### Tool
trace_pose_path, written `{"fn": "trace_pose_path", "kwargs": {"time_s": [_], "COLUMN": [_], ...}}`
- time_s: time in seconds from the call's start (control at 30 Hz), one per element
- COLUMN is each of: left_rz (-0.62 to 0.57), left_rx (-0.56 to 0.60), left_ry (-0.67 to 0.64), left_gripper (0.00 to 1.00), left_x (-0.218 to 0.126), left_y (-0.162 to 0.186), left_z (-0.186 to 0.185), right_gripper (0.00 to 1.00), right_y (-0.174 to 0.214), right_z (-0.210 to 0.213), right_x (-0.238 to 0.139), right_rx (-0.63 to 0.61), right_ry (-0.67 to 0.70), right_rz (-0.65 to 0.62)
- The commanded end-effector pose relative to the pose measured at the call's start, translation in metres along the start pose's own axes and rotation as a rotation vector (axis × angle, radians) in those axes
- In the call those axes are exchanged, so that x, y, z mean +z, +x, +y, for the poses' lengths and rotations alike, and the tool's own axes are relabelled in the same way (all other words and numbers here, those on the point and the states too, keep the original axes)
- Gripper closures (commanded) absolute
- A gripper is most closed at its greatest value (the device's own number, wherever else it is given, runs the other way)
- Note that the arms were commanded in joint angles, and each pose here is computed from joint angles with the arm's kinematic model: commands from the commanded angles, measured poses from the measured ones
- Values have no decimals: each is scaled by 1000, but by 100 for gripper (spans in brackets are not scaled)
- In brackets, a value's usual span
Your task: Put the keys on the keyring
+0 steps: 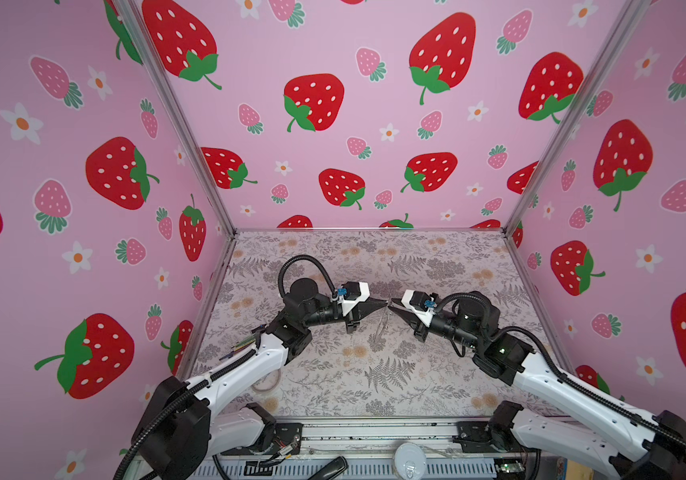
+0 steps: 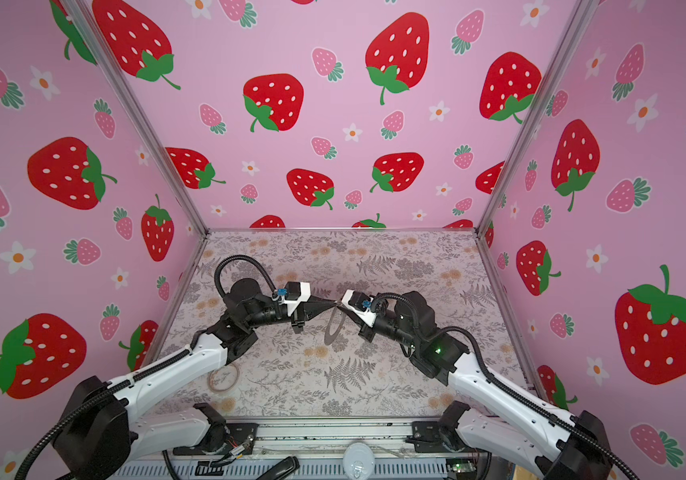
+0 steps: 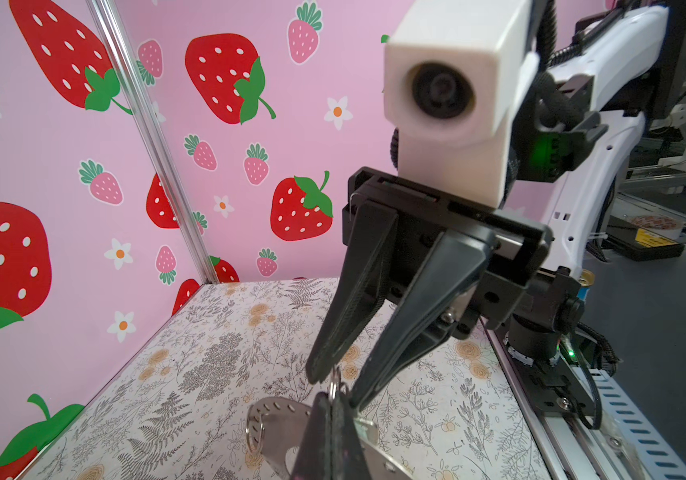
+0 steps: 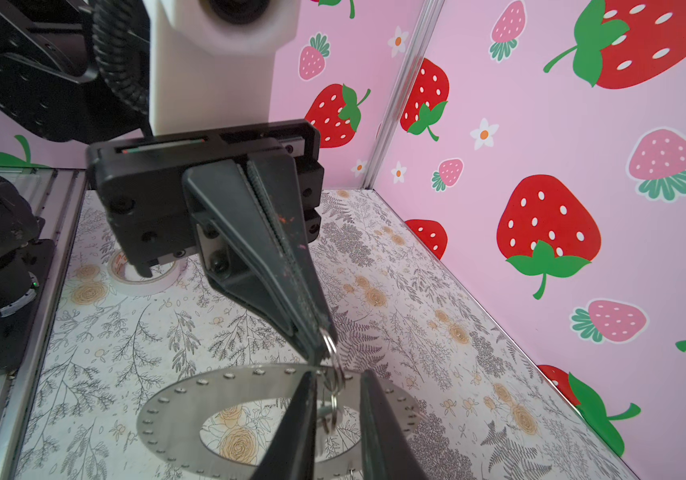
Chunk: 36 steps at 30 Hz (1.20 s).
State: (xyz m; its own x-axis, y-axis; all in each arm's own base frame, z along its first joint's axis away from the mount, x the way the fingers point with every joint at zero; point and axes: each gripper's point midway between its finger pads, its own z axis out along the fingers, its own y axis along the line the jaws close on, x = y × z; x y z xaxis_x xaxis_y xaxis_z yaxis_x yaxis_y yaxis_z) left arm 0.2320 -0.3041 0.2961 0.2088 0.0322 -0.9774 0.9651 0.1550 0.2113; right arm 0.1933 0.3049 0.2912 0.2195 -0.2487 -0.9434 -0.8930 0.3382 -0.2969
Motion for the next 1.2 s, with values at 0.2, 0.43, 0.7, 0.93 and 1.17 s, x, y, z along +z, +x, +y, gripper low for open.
{"fn": "trace_pose_path", "kwargs": {"time_s": [0.2, 0.43, 0.7, 0.93, 1.17], "left_rz": [-26, 61, 201, 308, 396], "left_rx": [50, 92, 278, 412, 434], "left_ry": [31, -52, -216, -222, -267], "left_gripper": [100, 67, 56, 61, 69], "left_x": [1, -2, -15, -9, -10], "left_y": [-9, 2, 16, 28, 38], "left_z": [-5, 8, 22, 10, 19], "right_gripper": [96, 100, 100, 100, 100], "right_y": [-12, -1, 30, 46, 54], "right_z": [1, 1, 2, 2, 4], "right_x": [-2, -4, 4, 12, 13], "right_rx": [-10, 8, 62, 86, 101], "right_ry": [-24, -32, -95, -132, -152], "right_rz": [-41, 29, 290, 420, 471]}}
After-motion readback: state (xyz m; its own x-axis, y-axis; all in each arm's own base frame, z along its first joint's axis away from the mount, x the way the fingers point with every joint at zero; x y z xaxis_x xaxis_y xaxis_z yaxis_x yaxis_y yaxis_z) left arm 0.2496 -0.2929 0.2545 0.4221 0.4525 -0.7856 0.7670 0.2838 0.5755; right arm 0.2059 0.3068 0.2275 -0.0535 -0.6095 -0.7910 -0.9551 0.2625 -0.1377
